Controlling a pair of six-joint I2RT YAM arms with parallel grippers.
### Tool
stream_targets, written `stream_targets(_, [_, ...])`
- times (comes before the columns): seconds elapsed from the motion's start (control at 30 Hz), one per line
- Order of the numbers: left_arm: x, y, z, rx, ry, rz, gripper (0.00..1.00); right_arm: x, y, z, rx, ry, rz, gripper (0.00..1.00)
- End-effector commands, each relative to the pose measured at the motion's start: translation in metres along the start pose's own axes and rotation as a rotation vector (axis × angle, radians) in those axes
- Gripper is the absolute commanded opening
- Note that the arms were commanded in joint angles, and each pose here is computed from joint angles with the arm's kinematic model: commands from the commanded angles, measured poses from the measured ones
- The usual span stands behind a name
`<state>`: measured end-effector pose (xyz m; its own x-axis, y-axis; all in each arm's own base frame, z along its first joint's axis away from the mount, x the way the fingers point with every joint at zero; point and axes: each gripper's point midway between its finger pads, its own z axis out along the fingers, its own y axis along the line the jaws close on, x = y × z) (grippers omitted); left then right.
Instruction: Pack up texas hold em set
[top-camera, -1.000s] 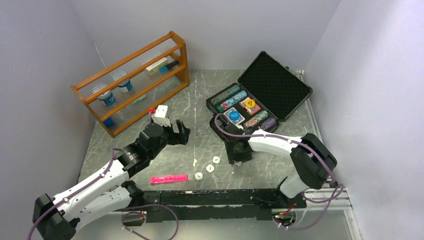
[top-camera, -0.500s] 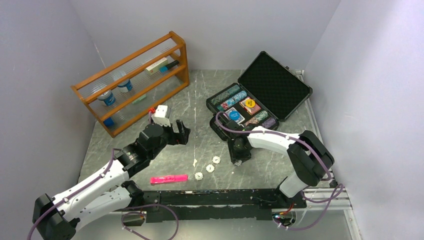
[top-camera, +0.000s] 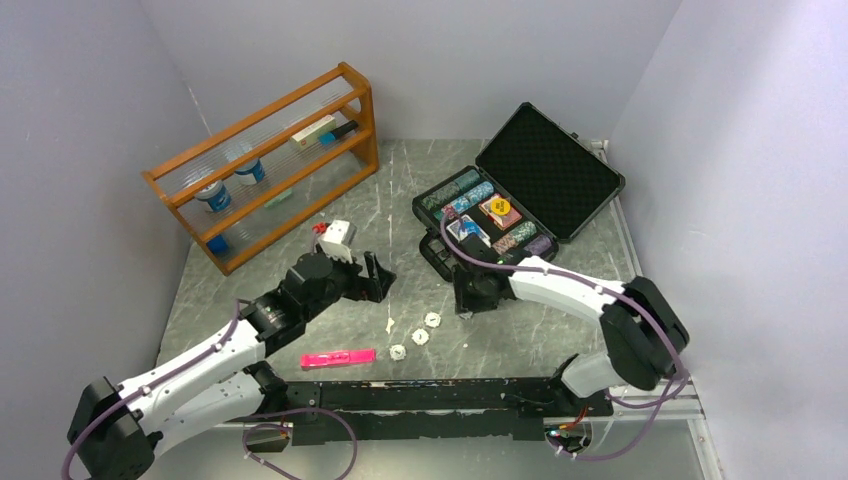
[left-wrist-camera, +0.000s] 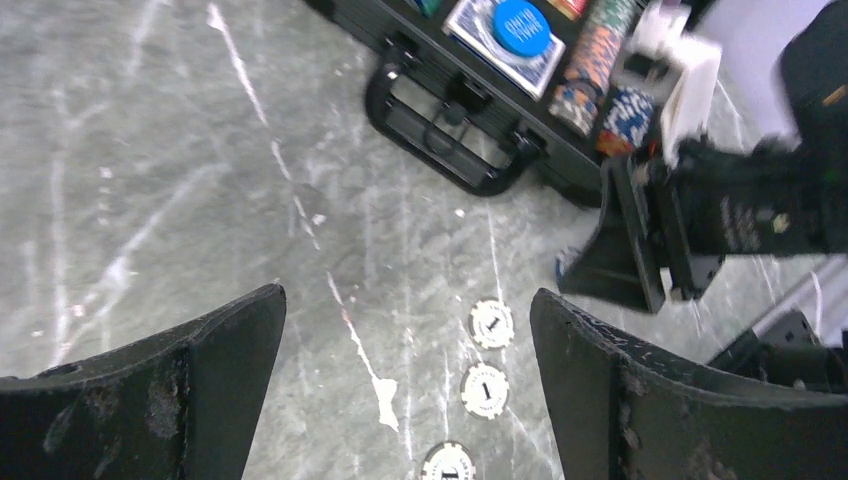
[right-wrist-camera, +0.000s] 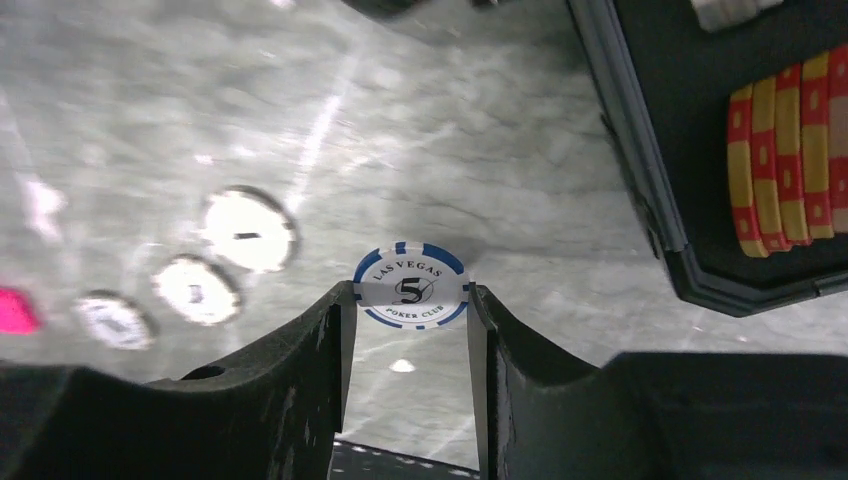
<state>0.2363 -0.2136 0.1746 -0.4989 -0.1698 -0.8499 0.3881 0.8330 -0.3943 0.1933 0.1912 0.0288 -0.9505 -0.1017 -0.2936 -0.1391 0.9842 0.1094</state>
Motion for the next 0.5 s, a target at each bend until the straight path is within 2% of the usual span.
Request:
stream_targets(0.0, [0.010, -0.035, 0.004, 0.217, -0.008, -0.050, 0.97, -0.038, 0.050, -0.028, -0.262, -0.161, 0.113, 0.34])
stream_targets(0.23, [0.036, -0.055, 0.017, 0.329, 0.042, -0.150, 0.97, -0.061, 0.094, -0.054, -0.496, -0.206, 0.329, 0.34])
stream_targets(0.47, [0.044, -0.062, 0.032, 0.342, 0.018, -0.219, 0.84, -0.076, 0.108, -0.069, -0.583, -0.209, 0.533, 0.33])
